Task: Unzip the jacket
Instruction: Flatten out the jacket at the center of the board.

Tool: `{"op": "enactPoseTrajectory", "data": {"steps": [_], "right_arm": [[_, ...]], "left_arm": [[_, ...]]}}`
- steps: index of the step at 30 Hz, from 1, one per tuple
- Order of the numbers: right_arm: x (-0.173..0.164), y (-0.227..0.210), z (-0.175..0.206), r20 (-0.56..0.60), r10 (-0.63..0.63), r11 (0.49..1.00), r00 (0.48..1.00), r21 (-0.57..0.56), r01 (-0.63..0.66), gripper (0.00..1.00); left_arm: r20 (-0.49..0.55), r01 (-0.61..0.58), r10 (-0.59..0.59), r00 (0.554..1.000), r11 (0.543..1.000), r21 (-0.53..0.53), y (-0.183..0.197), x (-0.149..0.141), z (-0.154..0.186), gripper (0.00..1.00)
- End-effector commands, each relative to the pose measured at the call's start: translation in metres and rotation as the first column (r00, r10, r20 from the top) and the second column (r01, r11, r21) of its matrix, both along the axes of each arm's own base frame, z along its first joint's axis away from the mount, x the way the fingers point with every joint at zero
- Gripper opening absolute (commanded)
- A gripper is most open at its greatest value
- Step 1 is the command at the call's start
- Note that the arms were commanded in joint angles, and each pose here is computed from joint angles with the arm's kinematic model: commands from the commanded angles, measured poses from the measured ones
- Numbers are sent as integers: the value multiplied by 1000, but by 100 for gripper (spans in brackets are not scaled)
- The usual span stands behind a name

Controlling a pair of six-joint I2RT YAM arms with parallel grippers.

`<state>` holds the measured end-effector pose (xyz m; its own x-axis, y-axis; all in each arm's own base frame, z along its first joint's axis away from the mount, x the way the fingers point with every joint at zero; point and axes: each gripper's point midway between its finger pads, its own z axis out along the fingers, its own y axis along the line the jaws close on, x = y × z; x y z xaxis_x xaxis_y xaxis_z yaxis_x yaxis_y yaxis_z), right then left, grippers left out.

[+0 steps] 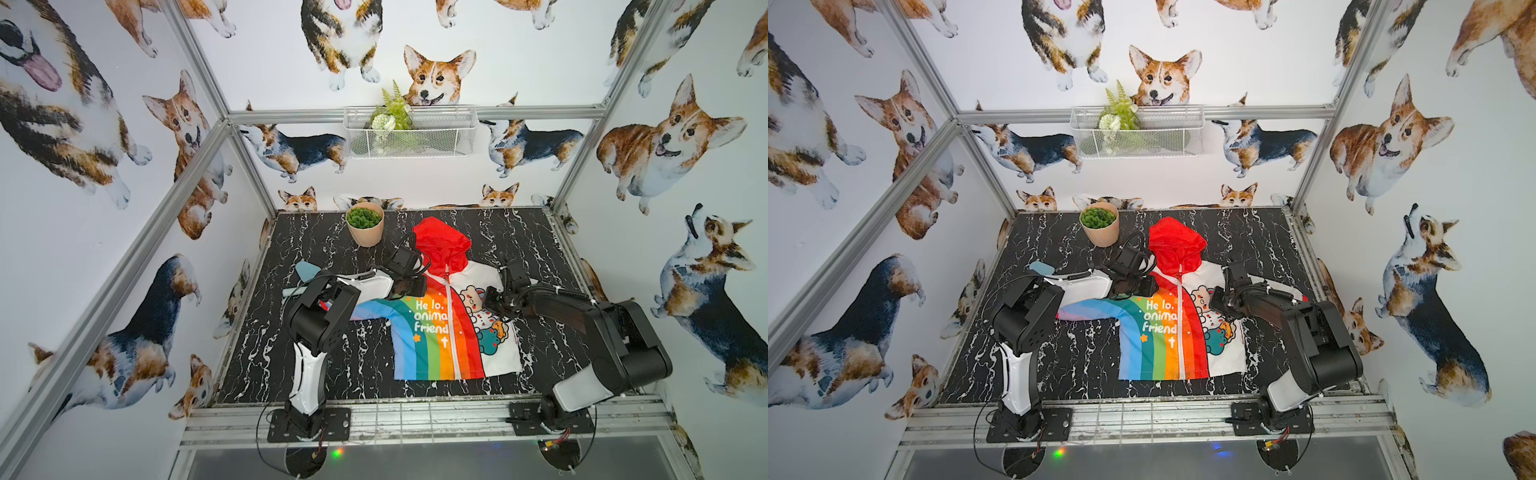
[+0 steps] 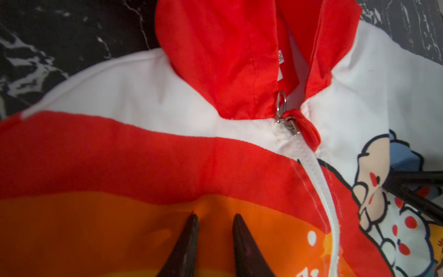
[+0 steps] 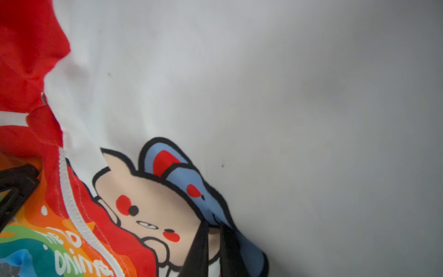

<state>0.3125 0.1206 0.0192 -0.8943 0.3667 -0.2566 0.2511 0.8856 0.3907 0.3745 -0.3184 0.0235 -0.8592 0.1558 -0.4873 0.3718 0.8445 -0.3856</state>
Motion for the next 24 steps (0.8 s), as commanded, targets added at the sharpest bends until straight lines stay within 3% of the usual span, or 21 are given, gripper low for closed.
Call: {"op": "enactPoseTrajectory", "data": {"steps": [1,7,10,18,24], "right_arm": [[0,-8,-15,-47,-16,1000,999,-3,15,14],[8,-10,-27,-83,-5,1000,997,-17,3,14],[12,-10,-18,-57,11,1000,998,-17,-12,15],[24,5,46,194,76,997,978,-31,-71,27],[29,58,72,284,242,970,928,-36,-242,30]], "left_arm": [[-79,-50,55,995,996,69,21,-18,-31,29],[-114,-35,42,993,997,66,20,-39,-41,29],[-108,-27,31,994,999,38,15,-39,-29,30],[38,6,-6,999,1000,18,-1,5,43,41],[41,3,3,999,992,-125,-14,35,63,41]]}}
